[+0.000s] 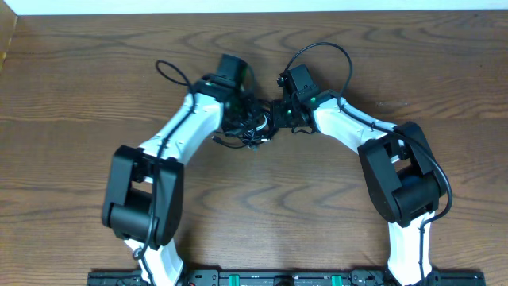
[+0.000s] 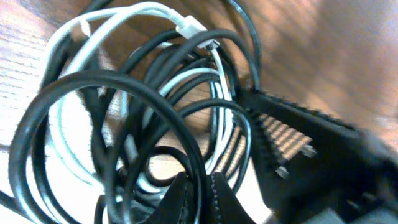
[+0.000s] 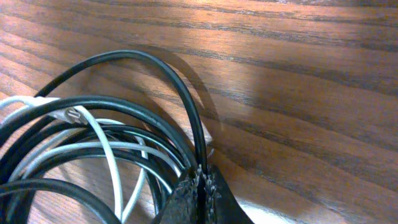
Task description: Untangle cables
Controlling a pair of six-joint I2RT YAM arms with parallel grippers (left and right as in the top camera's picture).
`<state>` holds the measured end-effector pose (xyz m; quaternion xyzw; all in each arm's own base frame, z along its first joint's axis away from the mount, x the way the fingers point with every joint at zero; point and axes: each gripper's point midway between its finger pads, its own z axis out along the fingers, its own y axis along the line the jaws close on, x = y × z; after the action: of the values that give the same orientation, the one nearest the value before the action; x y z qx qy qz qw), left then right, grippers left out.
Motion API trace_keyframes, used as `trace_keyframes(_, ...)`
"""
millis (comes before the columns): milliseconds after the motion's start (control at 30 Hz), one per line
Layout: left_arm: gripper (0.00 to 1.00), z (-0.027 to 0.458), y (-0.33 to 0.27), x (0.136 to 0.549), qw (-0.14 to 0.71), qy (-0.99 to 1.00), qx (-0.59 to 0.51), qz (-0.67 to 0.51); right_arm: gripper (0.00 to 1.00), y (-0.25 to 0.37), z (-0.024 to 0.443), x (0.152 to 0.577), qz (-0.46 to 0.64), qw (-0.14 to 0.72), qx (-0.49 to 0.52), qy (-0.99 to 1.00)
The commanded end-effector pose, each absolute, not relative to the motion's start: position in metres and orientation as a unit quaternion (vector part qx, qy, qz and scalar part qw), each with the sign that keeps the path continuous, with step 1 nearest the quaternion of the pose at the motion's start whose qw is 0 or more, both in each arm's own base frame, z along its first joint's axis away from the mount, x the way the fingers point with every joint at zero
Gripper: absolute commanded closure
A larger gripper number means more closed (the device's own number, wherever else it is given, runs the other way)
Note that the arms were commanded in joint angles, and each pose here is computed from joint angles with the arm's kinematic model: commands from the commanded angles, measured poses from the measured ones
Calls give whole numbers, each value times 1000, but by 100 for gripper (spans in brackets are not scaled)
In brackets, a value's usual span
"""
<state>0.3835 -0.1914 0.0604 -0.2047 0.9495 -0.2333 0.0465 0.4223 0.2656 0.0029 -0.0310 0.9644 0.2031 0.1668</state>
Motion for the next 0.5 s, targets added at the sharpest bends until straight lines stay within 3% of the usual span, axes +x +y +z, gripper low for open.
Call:
trace_keyframes(0,92,100,-189,385,33,924,-197,-325,99,240,-29,416,137,154,-16,978)
trace_keyframes(267,93,162,-192,396,4,841,-157,-517,99,240,-29,416,137,154,-17,978)
trace_keyframes(467,93,180,-182,403,13,816,-143,-560,99,240,-29,416,137,154,-17,978)
